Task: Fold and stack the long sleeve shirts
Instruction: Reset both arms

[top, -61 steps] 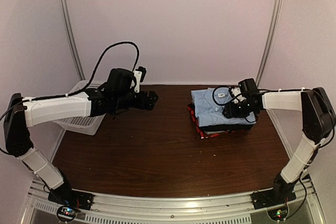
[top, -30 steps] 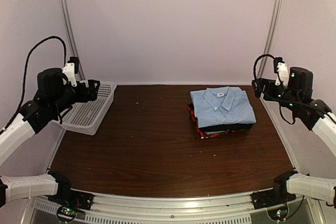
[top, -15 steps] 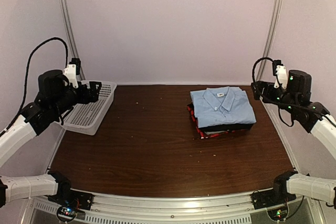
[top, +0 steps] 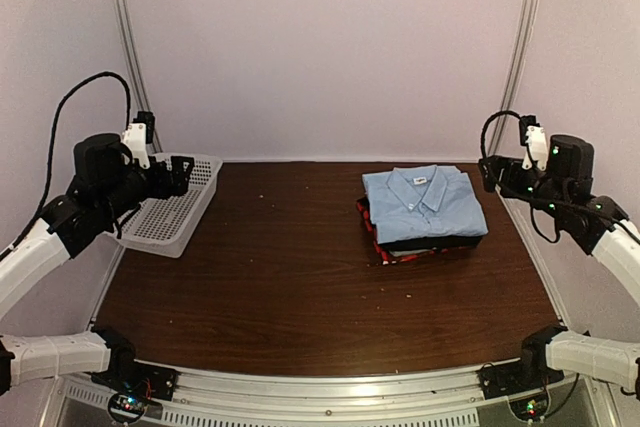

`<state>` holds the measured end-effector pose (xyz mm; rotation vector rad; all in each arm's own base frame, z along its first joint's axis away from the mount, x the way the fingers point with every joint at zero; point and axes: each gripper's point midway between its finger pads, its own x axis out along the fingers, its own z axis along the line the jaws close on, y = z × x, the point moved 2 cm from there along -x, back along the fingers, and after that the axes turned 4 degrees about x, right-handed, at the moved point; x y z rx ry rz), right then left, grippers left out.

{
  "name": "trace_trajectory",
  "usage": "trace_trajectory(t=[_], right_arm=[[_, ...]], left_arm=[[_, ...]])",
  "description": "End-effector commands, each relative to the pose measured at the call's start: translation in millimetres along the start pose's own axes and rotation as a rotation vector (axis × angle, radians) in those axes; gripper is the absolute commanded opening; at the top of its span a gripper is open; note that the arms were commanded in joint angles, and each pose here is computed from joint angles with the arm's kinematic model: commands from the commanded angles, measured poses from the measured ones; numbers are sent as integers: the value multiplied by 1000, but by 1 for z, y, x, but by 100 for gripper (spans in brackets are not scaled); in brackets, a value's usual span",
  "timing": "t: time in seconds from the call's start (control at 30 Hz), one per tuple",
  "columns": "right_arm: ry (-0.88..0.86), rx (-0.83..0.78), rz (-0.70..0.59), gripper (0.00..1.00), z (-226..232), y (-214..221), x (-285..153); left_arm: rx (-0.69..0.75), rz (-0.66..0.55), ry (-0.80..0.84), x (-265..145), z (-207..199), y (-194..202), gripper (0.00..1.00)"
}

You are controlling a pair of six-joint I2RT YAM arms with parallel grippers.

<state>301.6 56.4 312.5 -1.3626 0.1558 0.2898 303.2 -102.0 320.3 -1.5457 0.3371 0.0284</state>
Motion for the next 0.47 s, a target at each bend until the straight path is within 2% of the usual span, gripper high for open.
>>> trace_trajectory(t=[0.0, 0.43], right_arm=[[12, -8, -24, 100, -3, -3, -3], [10, -7, -19, 100, -3, -1, -3]], left_arm=[[-13, -41, 15, -2, -1, -7, 98], [-15, -36, 14, -2, -1, -5, 98]])
